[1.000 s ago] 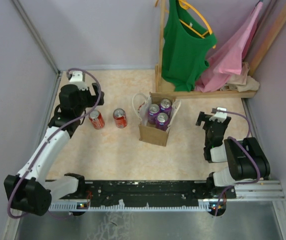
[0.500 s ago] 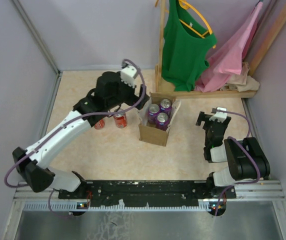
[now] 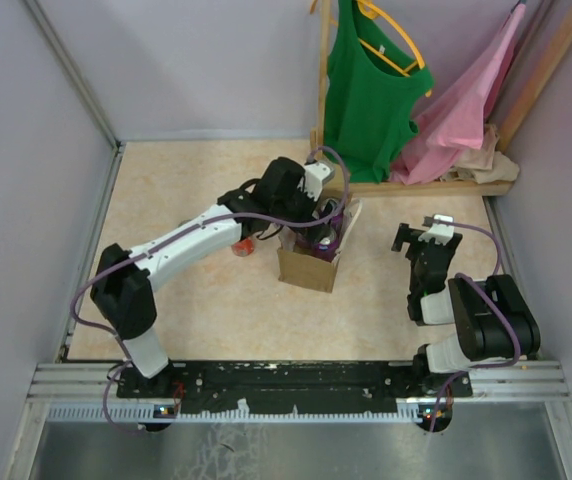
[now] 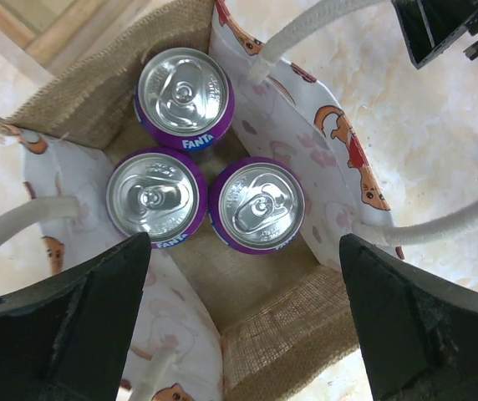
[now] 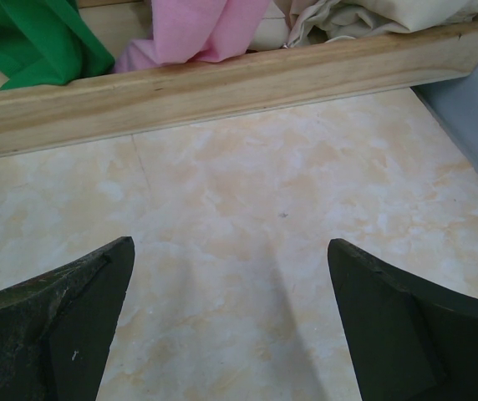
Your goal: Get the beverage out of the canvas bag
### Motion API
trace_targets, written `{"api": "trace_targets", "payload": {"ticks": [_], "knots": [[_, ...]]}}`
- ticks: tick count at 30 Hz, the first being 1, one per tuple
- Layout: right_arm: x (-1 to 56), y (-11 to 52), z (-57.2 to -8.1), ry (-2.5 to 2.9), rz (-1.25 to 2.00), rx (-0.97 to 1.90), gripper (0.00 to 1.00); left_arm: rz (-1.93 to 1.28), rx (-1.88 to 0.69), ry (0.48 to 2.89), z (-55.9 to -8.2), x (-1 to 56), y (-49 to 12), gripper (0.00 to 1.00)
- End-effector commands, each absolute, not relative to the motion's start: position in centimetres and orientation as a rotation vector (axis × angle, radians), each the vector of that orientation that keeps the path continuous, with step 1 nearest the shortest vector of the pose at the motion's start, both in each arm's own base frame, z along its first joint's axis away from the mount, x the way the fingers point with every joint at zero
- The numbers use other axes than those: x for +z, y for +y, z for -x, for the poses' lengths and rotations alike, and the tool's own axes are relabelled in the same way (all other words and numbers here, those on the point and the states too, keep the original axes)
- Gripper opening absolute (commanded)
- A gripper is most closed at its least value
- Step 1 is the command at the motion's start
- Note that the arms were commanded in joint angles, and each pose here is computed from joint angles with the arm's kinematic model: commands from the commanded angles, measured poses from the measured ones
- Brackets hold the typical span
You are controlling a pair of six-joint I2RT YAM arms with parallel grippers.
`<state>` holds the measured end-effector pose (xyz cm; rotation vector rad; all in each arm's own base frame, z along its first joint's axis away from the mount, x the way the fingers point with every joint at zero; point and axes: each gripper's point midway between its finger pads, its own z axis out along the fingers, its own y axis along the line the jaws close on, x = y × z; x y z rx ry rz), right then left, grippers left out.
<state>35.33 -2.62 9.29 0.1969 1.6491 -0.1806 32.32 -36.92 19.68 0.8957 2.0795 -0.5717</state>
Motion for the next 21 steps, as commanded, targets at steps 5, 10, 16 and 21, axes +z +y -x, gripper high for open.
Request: {"api": "trace_targets", "payload": {"ticks": [5,10,16,21], "knots": [[10.8,-2.6,-36.0,1.596,-0.209,-0.170,0.99,-0.877,-0.691,2.094,-32.3,18.7,-39.2,1.00],[10.8,-2.7,-36.0,1.595,-0.210,-0.170,0.99,-0.888,-0.699,2.122,-31.9,17.8,-39.2,0.95],[10.9,-2.6,-36.0,1.594,-0.209,-0.170,0.99,-0.904,-0.713,2.167,-31.3,15.6,-39.2,0.91],[10.8,-2.7,-36.0,1.594,-0.210,-0.171,0.99,-0.917,-0.732,2.209,-30.8,13.7,-39.6,0.89]]}}
